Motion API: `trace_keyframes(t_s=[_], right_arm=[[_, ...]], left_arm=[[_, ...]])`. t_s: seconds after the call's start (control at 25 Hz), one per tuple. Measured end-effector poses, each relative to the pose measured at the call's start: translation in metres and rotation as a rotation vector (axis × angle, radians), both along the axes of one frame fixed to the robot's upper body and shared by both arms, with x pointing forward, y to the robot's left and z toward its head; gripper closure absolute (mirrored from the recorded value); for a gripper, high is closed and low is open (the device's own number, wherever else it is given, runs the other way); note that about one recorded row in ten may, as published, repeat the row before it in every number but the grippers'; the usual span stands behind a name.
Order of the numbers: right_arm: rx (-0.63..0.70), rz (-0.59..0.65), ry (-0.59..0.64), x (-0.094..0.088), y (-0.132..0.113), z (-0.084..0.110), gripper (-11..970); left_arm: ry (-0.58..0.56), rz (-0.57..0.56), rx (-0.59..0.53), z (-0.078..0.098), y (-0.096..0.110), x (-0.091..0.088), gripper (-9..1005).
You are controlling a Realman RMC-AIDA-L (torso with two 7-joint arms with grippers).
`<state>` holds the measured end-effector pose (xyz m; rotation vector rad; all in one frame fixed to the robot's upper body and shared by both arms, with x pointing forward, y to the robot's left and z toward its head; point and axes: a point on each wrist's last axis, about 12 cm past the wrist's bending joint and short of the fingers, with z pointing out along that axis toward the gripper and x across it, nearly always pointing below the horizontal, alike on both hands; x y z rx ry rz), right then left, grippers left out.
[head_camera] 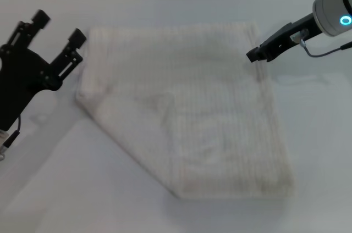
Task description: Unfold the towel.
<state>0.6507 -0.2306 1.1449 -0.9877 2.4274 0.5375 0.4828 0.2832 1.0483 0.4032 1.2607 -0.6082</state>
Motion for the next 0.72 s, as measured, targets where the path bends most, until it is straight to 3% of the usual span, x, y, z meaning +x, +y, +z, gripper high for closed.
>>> trace_keyframes(t_s=[0.16,0.2,0.32,0.52,0.72], right_arm=[[0.002,-0.014,0.011,-0.002,-0.002,-0.003,961],[0.002,-0.016,0.012,-0.002,-0.003,-0.004,961],[0.001,-0.023,0.010,-0.002,-0.004,-0.005,961],[-0.003,-0.037,0.003,-0.003,-0.006,-0.008,961],[-0.009,-0.042,0.000,-0.003,-0.007,-0.010,960]], left_arm=[[0.101,-0.077,-0.003,0.002,0.004,0.011,198],[0.202,-0.171,-0.007,0.008,0.005,0.022,198],[0.334,-0.274,-0.005,0.020,0.006,0.037,198],[0.536,-0.413,0.111,0.048,-0.003,0.060,198],[0.673,-0.482,0.232,0.055,-0.023,0.076,198]])
